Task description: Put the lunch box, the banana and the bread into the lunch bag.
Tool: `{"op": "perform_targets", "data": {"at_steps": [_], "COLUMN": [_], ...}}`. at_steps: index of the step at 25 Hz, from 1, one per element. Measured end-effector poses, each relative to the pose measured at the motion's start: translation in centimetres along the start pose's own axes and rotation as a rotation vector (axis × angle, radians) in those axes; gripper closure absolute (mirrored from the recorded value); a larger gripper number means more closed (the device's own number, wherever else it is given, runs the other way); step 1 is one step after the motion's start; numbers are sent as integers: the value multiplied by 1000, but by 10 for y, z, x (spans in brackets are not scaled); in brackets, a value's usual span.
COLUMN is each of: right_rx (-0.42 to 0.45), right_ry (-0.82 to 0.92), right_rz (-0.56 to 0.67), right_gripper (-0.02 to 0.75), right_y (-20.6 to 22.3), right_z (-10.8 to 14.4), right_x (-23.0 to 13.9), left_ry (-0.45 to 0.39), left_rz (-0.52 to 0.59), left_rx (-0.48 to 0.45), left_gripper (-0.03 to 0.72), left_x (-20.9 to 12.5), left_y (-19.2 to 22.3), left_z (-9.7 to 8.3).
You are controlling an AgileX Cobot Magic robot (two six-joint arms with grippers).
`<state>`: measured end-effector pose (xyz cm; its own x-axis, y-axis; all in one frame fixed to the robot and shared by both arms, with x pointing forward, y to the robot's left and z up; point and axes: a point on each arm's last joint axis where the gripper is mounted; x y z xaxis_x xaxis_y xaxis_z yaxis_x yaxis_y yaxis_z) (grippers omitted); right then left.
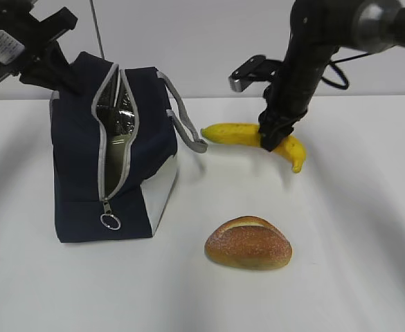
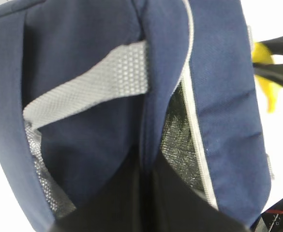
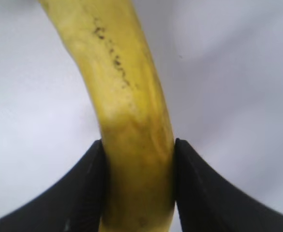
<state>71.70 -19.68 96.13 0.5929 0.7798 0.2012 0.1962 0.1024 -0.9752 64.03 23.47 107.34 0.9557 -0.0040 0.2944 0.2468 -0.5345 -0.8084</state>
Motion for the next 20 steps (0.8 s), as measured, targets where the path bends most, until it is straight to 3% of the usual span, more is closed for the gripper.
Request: {"op": "perform_targets", "data": {"at_steps": [5, 9, 14, 20], "right_rx": [-97, -139, -35, 94], "right_ry": [122, 175, 196, 228], "right_rz": [-28, -128, -313, -366], "right_gripper": [434, 433, 433, 433], "right_y": [-64, -121, -174, -178], "right_z": [-22, -13, 27, 71], "right_x": [-23, -25, -7, 22], "left_ry": [0, -1, -17, -28], "left_rz": [0, 0, -8, -13], "left_rx": [0, -5, -47, -74], "left_gripper": [691, 691, 691, 691], "left_x": [0, 0, 1, 1], "left_y": [0, 0, 0, 0], "left_z": [0, 0, -4, -7]}}
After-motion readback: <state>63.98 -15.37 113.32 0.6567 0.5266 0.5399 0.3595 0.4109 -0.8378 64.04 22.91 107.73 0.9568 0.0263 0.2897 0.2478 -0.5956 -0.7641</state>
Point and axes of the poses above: a point on each arm's last joint axis where the gripper is mounted, y pointing out along that axis toward the gripper, z along the wrist's bending axis when the last joint is at zero, x = y × z, and after that the axes turned 2 degrees about y, right-handed
